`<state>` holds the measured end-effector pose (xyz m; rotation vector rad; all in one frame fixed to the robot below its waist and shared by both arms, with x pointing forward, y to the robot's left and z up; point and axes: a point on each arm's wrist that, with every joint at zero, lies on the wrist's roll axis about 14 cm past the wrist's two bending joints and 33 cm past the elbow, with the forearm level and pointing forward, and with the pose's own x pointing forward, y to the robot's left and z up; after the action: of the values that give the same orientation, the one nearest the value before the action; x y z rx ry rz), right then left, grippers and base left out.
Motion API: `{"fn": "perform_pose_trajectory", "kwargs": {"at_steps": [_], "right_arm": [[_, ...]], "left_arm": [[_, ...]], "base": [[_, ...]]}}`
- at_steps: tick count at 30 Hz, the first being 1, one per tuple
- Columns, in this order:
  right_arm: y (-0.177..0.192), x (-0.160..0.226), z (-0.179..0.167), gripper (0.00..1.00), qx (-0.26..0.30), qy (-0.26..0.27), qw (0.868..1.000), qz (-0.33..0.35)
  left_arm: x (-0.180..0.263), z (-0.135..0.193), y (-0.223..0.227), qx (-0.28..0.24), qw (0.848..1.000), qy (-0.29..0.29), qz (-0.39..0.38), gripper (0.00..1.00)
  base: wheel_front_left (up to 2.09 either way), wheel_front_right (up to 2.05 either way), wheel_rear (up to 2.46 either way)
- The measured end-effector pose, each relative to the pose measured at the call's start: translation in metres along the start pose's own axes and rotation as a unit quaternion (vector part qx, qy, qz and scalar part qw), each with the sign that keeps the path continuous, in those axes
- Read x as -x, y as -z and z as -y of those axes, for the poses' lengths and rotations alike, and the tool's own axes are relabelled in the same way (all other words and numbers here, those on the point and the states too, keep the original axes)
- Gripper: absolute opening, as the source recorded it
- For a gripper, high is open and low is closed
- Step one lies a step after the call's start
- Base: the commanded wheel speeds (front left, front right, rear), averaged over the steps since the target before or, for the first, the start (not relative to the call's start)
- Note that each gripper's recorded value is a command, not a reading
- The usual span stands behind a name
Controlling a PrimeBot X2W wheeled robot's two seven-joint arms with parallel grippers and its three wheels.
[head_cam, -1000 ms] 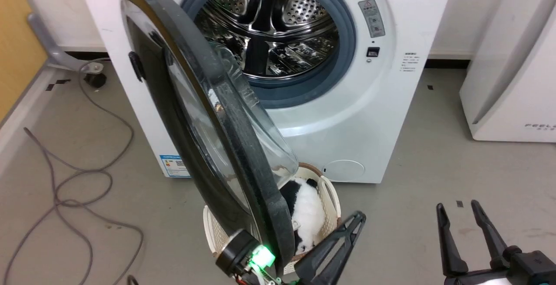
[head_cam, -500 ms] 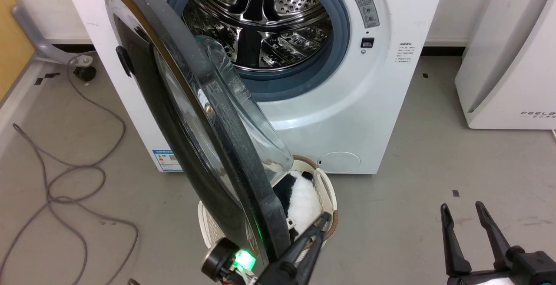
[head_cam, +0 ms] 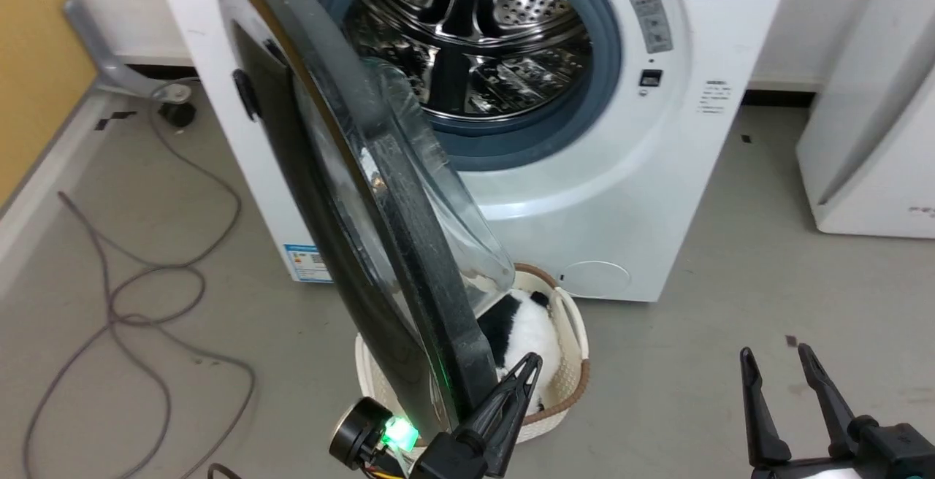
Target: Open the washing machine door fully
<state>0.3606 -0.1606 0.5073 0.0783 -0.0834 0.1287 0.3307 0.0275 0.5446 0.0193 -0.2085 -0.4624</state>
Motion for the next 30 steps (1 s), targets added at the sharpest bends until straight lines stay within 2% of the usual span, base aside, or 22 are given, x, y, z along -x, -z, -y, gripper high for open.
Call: {"fn": "perform_pose_trajectory", "kwargs": {"at_steps": [9, 18, 23, 30], "right_arm": [[0.005, -0.012, -0.023, 1.0, -0.008, -0.037, 0.999, -0.006], [0.009, -0.028, -0.062, 1.0, -0.02, -0.095, 0.995, -0.01], [0.011, -0.036, -0.081, 1.0, -0.024, -0.123, 0.992, -0.013], [0.015, -0.042, -0.102, 1.0, -0.027, -0.154, 0.988, -0.017]], "left_arm": [[0.022, -0.017, 0.0, -0.008, 0.999, -0.039, -0.006, 0.0], [0.061, -0.053, 0.002, -0.03, 0.992, -0.12, -0.024, 0.0], [0.089, -0.079, 0.002, -0.036, 0.981, -0.188, -0.034, 0.0], [0.132, -0.124, 0.002, -0.068, 0.956, -0.282, -0.054, 0.0]], "base": [[0.0, 0.0, 0.0], [0.0, 0.0, 0.0], [0.0, 0.0, 0.0], [0.0, 0.0, 0.0]]}}
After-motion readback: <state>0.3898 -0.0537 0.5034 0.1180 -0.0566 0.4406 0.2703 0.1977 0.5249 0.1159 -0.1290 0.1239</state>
